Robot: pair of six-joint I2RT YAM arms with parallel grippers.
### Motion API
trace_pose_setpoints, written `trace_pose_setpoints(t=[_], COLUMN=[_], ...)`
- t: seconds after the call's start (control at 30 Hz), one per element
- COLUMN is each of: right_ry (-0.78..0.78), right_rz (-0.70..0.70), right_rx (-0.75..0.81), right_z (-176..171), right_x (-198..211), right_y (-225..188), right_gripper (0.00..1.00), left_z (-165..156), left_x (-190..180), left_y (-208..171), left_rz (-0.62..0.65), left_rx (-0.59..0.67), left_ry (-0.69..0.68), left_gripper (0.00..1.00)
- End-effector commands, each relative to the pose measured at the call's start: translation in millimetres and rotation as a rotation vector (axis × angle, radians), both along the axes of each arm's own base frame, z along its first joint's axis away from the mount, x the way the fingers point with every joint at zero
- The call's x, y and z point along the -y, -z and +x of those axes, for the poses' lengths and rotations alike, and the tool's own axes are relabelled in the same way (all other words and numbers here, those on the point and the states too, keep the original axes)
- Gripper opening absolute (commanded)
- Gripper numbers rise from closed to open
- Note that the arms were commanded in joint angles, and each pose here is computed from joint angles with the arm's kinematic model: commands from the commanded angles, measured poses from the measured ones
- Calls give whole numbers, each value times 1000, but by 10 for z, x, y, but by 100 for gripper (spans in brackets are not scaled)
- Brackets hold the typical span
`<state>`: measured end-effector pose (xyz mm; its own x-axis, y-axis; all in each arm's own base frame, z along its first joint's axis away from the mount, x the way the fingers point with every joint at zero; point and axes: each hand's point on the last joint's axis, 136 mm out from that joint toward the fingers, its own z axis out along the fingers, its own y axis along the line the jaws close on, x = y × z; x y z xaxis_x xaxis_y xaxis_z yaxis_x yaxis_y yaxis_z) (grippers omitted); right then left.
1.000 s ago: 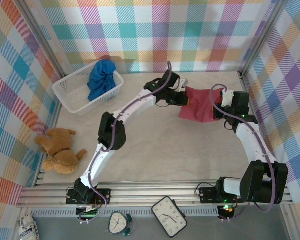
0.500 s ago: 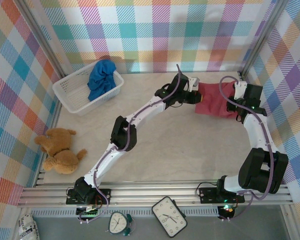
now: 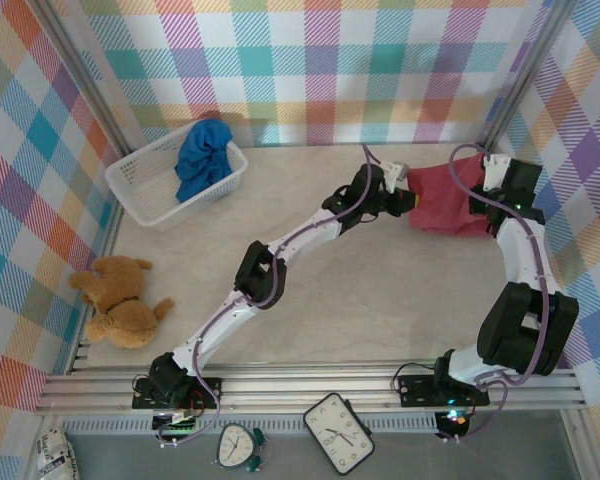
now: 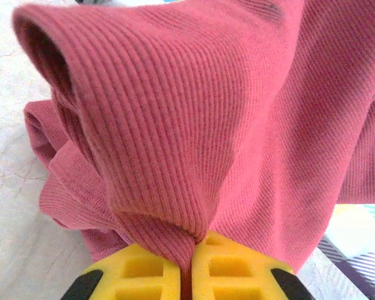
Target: Fold and stack the tank tops
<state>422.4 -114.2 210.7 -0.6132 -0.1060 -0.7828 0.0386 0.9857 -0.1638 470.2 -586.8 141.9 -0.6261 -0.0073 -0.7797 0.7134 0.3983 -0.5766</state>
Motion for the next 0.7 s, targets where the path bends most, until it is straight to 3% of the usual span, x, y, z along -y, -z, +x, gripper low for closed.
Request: trace_pose_setpoints(t=[0.0, 0.13, 0.2, 0.3, 0.37, 0.47, 0.53, 0.6, 0.67], right_ry=[19, 36, 49, 47, 64, 64, 63, 62, 76], right_rz=[-50, -60, -55, -49, -37, -14, -14, -6, -11], right_rx=[23, -9, -26, -61, -90, -94, -134, -159, -156], right_z=[79, 115, 133, 198, 241, 299, 328, 358, 399], right_x=[152, 308, 377, 452, 545, 640, 709, 753, 803], right_y=[-83, 57, 140, 354, 554, 714, 853, 980, 1067], right_gripper=[0, 0, 0, 0, 0, 5, 15, 35, 41], left_z=[13, 75, 122, 181, 232, 277, 275, 259, 237], left_x=[114, 109, 91, 50, -3, -85, -112, -125, -137], left_y=[-129, 70, 153, 188, 191, 134, 88, 12, -39], left_rz=[-90, -75, -69, -69, -61, -51, -47, -51, -42], left_rx=[42, 37, 28, 14, 1, -22, -29, -31, -29], left_ry=[-21, -53, -81, -101, -113, -109, -97, -78, -65], left_gripper=[15, 22, 33, 35, 45, 45, 46, 51, 53])
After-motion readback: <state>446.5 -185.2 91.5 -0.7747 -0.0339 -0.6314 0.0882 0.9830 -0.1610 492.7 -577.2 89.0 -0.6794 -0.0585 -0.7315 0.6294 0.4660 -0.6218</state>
